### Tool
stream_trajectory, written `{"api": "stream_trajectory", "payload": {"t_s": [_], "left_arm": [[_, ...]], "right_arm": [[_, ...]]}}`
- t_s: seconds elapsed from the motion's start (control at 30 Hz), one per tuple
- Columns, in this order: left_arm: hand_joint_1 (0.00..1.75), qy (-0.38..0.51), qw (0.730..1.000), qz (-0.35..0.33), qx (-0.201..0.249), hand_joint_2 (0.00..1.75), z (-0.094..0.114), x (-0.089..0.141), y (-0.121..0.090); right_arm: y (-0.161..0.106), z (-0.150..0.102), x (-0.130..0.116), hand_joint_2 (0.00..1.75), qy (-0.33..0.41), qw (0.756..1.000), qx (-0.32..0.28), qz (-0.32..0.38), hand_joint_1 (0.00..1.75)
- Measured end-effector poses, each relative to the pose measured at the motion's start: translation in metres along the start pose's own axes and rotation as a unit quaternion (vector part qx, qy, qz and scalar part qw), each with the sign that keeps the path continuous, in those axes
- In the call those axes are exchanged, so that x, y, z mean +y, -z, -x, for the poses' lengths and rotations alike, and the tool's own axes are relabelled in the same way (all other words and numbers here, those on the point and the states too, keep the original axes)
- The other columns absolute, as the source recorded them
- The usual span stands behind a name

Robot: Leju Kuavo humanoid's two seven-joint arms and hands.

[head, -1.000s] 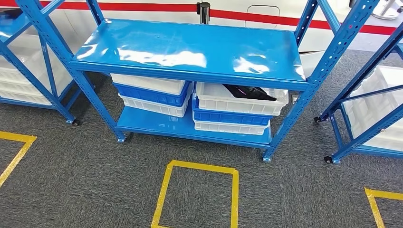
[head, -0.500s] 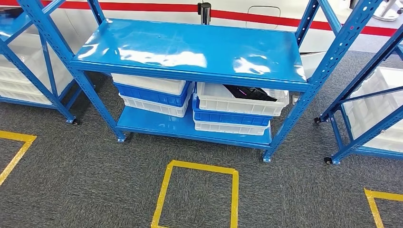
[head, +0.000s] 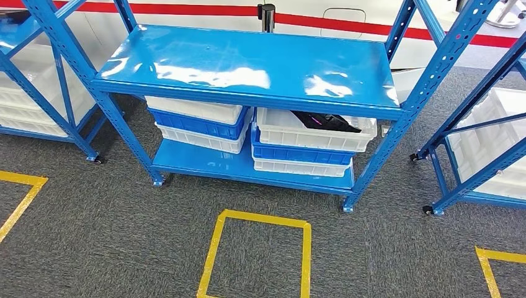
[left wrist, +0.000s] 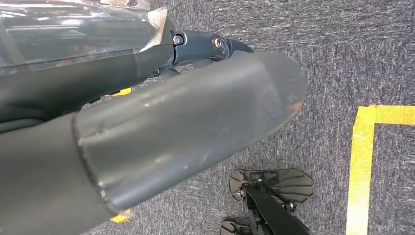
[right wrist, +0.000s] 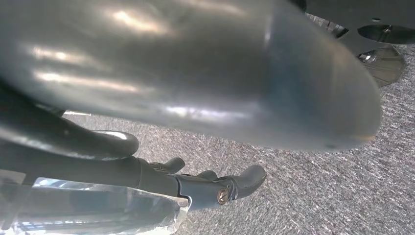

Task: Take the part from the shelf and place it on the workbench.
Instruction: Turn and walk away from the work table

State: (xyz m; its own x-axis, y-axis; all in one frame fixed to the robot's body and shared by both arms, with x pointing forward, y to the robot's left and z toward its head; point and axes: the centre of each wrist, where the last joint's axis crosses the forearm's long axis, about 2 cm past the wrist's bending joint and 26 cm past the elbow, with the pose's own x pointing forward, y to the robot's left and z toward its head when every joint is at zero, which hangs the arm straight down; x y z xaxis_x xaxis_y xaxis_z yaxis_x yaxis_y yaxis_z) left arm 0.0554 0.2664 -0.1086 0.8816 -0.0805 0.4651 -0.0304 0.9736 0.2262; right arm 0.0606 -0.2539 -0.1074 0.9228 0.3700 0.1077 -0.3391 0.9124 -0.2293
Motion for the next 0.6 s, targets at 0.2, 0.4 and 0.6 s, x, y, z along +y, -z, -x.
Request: {"api": "stream_trajectory", "payload": {"t_s": [0.2,0.4,0.6], "left_arm": [[0.0,0.0,1.0,-0.002,0.001,0.0,0.0,0.0002,0.0001],[0.0,0.0,1.0,-0.002,0.001,0.87,0.0,0.0003,0.0001],[0.0,0.0,1.0,-0.002,-0.001,0.44,0.0,0.0002,0.0]], "right_arm": [[0.0,-0.0001,0.0002,0.0,0.0,1.0,-0.003,0.0,0.0],[0.0,-0.0001,0.0002,0.0,0.0,1.0,-0.004,0.0,0.0],[-0.0001,0.0,0.0002,0.0,0.003,1.0,-0.005,0.0,0.0]]}}
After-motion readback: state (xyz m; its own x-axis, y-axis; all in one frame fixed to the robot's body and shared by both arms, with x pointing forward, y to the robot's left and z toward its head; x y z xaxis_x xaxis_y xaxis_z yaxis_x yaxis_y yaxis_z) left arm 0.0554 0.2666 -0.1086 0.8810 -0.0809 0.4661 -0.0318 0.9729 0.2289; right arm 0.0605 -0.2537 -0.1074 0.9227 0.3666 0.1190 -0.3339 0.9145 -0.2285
